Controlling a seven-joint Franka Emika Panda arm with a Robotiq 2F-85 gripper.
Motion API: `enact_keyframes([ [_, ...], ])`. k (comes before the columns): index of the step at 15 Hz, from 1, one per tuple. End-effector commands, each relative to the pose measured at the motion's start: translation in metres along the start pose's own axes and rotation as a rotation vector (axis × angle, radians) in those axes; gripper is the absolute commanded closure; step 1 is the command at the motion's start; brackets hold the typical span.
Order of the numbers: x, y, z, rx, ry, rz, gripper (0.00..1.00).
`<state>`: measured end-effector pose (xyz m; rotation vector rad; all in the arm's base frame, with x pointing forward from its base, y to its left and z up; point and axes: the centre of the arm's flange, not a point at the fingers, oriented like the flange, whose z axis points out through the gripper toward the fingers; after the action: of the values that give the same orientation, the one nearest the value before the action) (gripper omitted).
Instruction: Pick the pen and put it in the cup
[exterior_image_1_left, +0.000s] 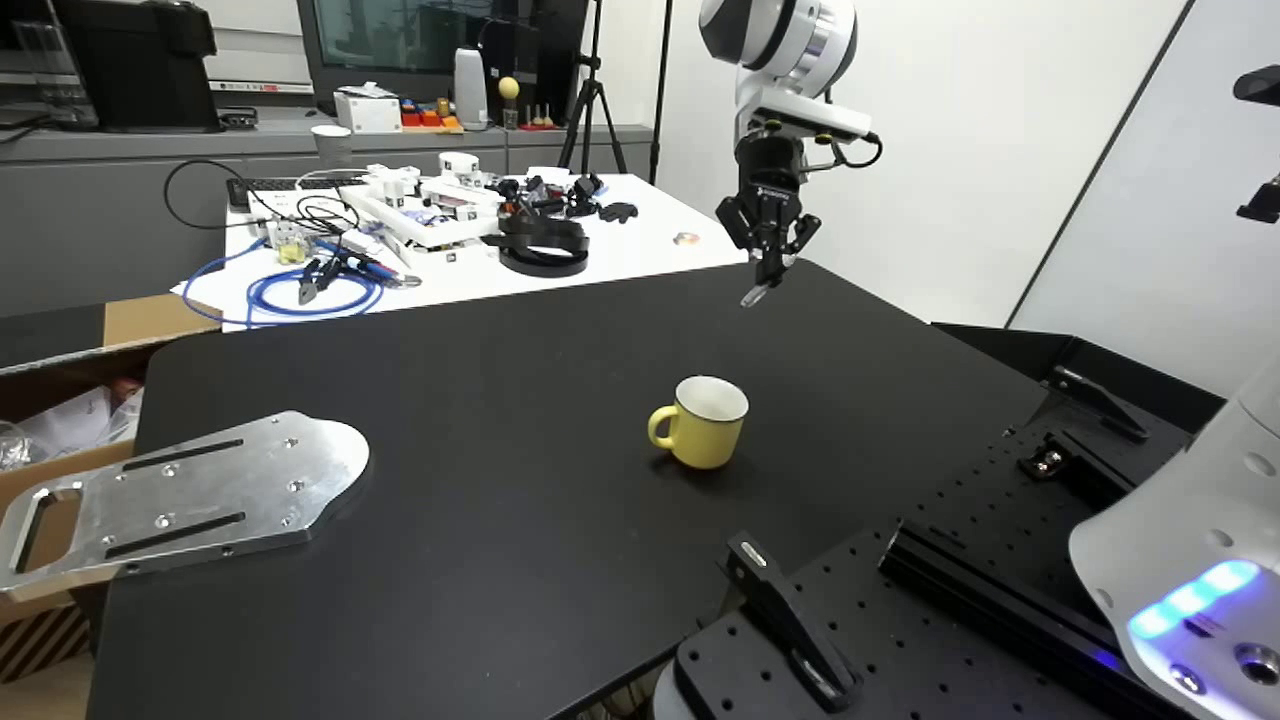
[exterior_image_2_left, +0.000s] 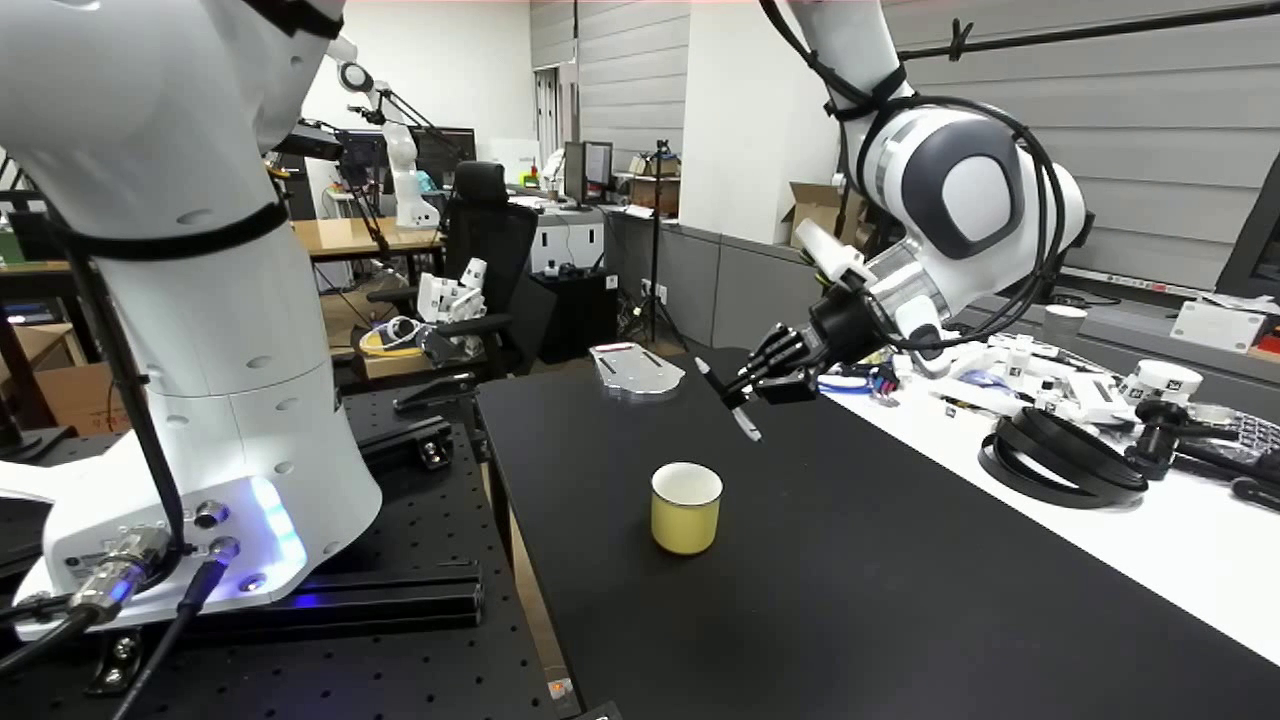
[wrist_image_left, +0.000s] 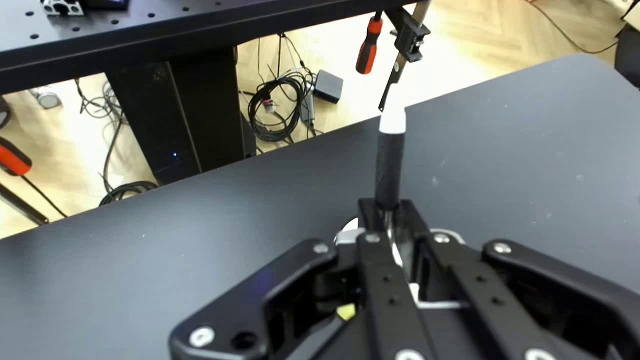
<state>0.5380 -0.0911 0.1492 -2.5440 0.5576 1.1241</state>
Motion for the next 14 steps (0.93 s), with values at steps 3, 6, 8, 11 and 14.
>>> enact_keyframes([
  [3, 0.009, -0.012, 0.017, 0.068, -0.095, 0.021, 0.97],
  [6, 0.012, -0.015, 0.034, 0.086, -0.164, 0.027, 0.97],
  [8, 0.014, -0.015, 0.043, 0.097, -0.198, 0.031, 0.97],
  [11, 0.020, -0.012, 0.057, 0.110, -0.232, 0.040, 0.97],
  [14, 0.028, -0.010, 0.072, 0.129, -0.256, 0.040, 0.97],
])
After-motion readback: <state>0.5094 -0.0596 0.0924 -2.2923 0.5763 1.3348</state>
